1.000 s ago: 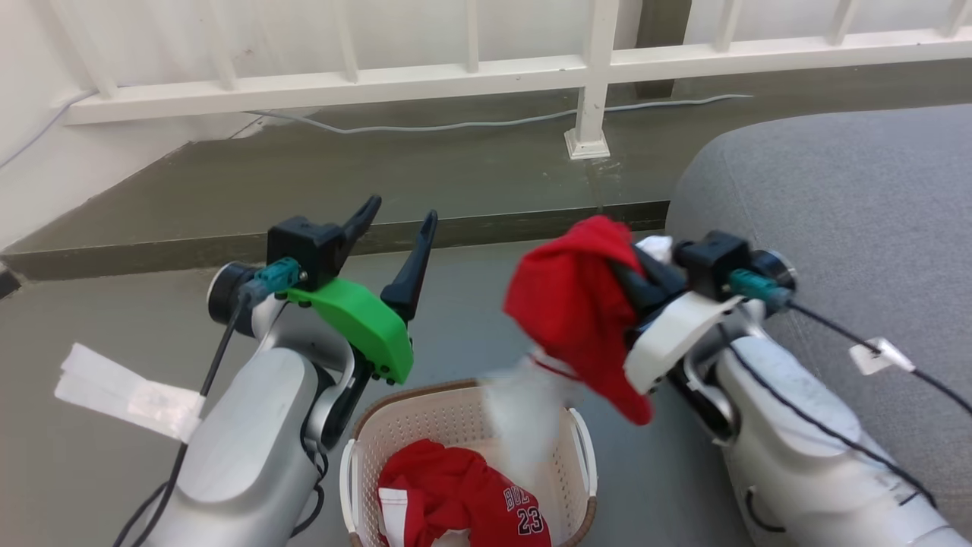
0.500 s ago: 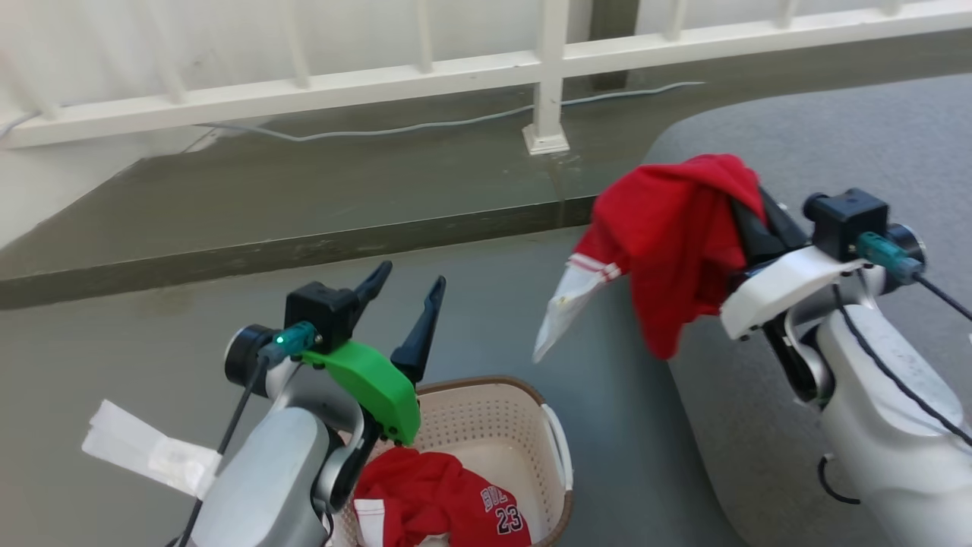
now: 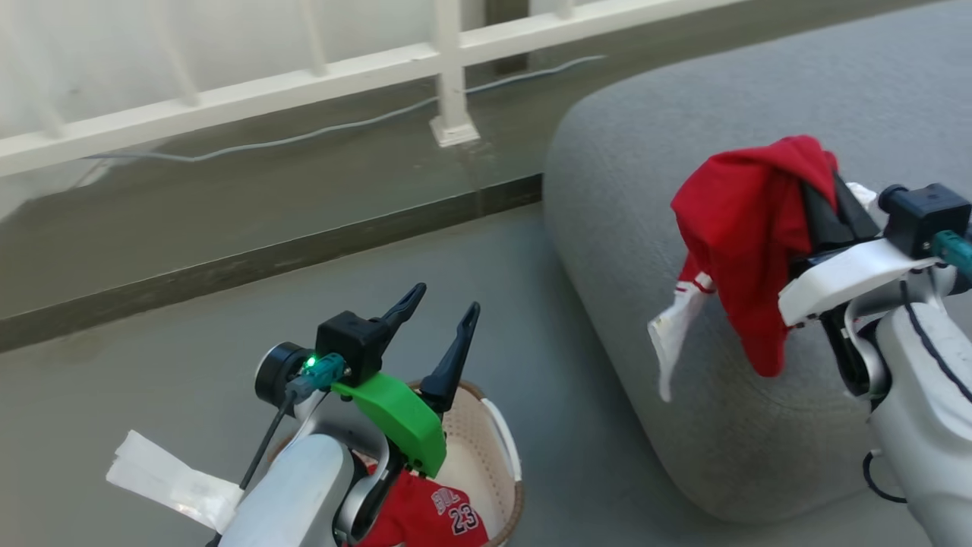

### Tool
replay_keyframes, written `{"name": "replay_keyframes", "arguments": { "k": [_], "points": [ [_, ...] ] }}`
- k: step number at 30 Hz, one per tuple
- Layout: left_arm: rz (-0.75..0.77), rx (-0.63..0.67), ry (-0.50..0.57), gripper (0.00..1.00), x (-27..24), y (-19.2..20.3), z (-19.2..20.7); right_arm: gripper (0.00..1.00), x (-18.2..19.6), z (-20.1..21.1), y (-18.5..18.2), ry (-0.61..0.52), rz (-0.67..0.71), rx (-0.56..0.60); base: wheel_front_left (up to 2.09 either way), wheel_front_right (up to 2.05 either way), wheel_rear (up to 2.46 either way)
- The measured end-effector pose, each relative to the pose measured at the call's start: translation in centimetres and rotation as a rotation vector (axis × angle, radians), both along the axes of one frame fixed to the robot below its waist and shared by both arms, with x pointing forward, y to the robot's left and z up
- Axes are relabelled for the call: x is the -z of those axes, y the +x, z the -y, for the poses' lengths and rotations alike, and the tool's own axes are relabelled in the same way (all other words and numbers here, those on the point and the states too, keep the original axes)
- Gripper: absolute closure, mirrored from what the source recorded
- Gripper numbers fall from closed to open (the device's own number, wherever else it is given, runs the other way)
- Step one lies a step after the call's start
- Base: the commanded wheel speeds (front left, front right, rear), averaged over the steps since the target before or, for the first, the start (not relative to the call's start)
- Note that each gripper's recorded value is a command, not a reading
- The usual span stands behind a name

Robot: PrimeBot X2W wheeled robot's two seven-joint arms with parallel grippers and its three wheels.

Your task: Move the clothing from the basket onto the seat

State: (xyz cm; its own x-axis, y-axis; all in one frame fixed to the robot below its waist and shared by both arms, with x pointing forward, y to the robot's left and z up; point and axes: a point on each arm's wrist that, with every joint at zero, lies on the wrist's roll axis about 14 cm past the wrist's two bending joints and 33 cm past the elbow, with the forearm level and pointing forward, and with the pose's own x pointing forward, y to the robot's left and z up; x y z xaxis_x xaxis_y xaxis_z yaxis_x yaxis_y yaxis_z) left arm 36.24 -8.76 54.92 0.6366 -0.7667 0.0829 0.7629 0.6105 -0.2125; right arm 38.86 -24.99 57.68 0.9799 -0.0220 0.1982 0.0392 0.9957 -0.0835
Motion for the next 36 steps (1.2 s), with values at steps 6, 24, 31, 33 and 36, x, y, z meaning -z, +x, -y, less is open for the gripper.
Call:
{"name": "replay_keyframes", "arguments": {
  "k": [6, 24, 31, 33, 36],
  "points": [
    [0.011, 0.102, 0.005, 0.0, 0.3, -1.2, 3.0, 1.0, 0.0, 3.2, -1.7, 0.007, 0.004, 0.088, 0.0, 0.0, 0.0],
    [-0.013, 0.238, 0.005, 0.0, 2.5, 0.7, 6.6, 1.0, 0.8, 6.7, 2.0, 0.011, -0.029, 0.169, 0.0, 0.0, 0.0],
    [0.007, 0.265, 0.036, 0.0, 3.6, 2.0, 6.7, 1.0, -3.6, 8.2, 7.5, -0.064, 0.065, 0.162, 0.0, 0.0, 0.0],
    [-0.003, 0.271, 0.036, 0.0, 4.1, 2.3, 6.7, 1.0, -5.1, 8.6, 9.1, -0.081, 0.095, 0.166, 0.0, 0.0, 0.0],
    [-0.014, 0.268, 0.019, 0.0, 4.4, 3.0, 6.5, 1.0, -7.1, 9.5, 11.3, -0.1, 0.136, 0.185, 0.0, 0.0, 0.0]
  ]
}}
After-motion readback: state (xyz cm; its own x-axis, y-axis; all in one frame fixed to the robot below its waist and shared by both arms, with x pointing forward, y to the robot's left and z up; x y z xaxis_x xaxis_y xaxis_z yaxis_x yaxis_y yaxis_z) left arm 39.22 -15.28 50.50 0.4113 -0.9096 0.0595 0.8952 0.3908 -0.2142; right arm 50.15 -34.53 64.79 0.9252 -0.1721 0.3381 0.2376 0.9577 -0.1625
